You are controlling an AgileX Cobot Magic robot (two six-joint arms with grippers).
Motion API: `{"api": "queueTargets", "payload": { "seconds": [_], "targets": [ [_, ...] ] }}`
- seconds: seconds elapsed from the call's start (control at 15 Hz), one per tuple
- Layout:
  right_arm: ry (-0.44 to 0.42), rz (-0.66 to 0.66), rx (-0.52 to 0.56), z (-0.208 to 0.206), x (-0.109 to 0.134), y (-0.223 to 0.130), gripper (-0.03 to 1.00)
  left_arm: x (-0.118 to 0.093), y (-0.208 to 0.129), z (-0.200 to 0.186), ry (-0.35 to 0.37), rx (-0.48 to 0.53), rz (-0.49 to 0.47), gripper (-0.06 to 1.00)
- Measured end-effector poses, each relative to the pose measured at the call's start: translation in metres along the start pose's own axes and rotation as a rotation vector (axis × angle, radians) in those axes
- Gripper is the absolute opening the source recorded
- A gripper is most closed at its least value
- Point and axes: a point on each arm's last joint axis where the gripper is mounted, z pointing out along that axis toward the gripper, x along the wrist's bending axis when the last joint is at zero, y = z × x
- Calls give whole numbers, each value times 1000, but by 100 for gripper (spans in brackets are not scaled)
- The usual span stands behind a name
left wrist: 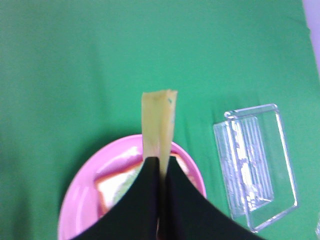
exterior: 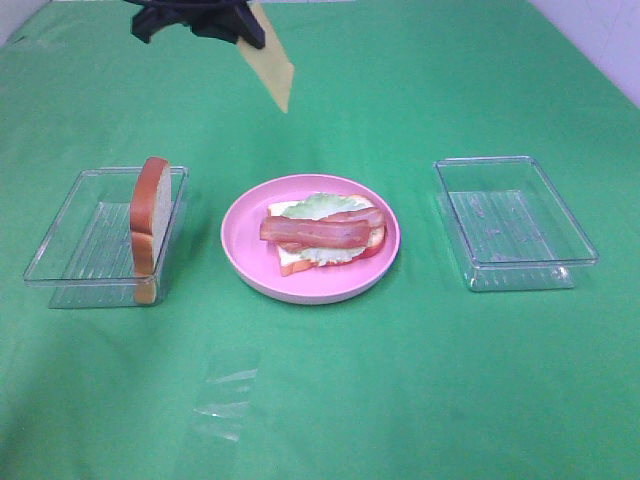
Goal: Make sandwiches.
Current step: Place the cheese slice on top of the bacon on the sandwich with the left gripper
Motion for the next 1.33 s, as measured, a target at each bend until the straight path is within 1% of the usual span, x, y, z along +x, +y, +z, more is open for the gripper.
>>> {"api": "queueTargets", "payload": {
  "seconds": [0.13,0.33,0.4,0.47,0.53,0.6,0.67,0.73,0.8,1.0,1.07,1.33],
  "targets": [
    [0,0,0,0,0,0,95,-25,-25,33,-66,91,40,0],
    [0,0,0,0,0,0,95,-41,-56,67,-105,229,73,0],
    [0,0,0,0,0,0,95,-42,-60,72,-111,249,72,0],
    [0,0,0,0,0,0,95,-41,-67,80,-114,283,67,0],
    [0,0,0,0,0,0,95,-34,-75,95,-99,332,57,0],
    [0,0,0,0,0,0,95,-30,-78,101,-87,347,57,0],
    [0,0,0,0,0,0,95,-27,-80,103,-79,355,58,0],
    [0,0,0,0,0,0,95,-20,-83,110,-42,366,75,0],
    [0,0,0,0,0,0,95,-17,-83,112,-26,370,84,0],
    [0,0,0,0,0,0,95,-2,-89,122,55,401,136,0],
    [0,0,0,0,0,0,95,1,-90,125,70,407,144,0],
    [0,0,0,0,0,0,95,4,-90,126,93,407,162,1]
  ]
}}
